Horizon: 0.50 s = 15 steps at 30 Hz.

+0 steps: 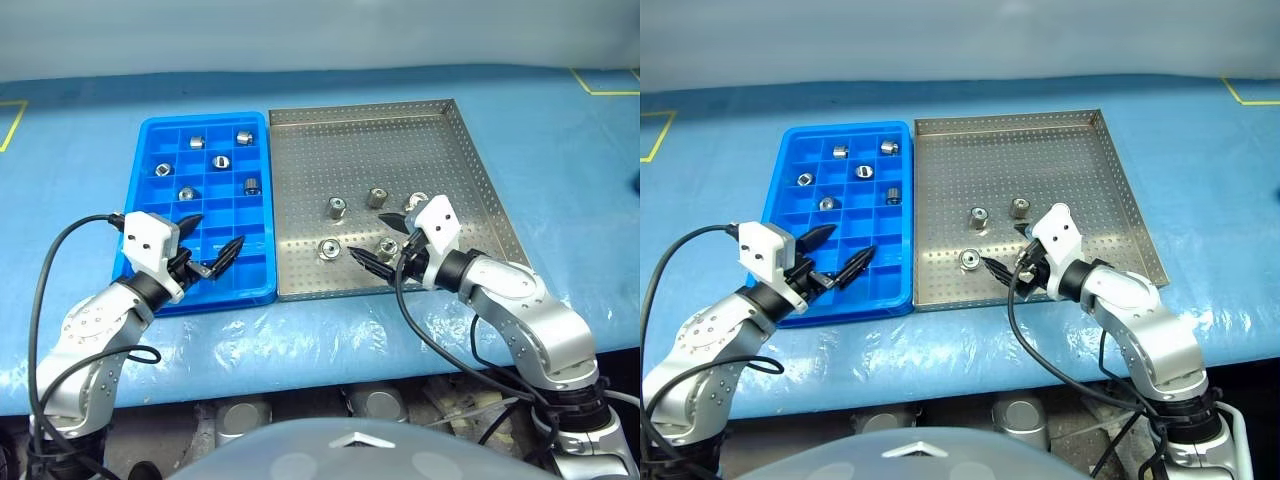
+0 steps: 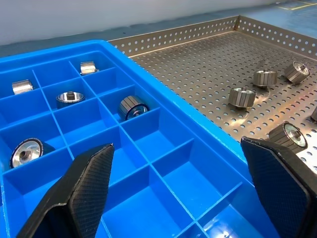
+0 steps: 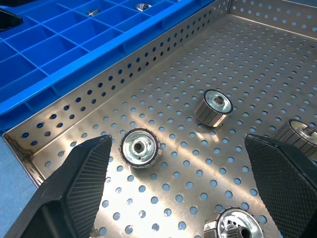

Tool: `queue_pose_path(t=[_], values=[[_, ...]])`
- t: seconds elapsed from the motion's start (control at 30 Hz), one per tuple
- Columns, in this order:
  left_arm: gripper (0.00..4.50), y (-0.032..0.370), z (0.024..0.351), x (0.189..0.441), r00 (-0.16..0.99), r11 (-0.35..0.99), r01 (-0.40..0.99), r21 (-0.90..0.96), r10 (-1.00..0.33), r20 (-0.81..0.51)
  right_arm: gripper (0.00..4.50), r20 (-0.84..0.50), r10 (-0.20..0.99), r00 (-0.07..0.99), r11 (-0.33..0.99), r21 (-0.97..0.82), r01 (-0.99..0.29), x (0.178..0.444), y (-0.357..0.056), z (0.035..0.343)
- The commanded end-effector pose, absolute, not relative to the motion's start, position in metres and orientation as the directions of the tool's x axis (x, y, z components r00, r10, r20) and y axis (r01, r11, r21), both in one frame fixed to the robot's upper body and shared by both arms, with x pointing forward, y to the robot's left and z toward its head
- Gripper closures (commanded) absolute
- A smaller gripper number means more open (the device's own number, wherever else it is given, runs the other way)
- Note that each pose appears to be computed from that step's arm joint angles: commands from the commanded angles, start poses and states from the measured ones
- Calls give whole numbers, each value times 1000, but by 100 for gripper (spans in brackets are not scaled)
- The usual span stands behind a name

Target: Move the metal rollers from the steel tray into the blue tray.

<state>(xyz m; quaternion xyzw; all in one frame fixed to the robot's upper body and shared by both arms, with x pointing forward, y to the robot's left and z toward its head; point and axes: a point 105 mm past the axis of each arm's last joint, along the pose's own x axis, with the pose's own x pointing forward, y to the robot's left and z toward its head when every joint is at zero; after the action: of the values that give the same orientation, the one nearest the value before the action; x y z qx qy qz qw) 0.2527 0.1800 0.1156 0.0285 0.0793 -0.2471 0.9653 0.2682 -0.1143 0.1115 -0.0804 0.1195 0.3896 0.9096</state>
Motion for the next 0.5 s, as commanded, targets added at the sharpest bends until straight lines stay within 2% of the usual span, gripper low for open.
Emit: queue_pose_path(t=[0.03,0.5], values=[[3,177,122,251,859,865,500,42,-489,-152,0,-248,696,674,676,-90,-731,268,-113,121],[3,176,122,251,857,863,504,47,-492,-154,0,-252,686,682,683,-101,-724,268,-115,119]])
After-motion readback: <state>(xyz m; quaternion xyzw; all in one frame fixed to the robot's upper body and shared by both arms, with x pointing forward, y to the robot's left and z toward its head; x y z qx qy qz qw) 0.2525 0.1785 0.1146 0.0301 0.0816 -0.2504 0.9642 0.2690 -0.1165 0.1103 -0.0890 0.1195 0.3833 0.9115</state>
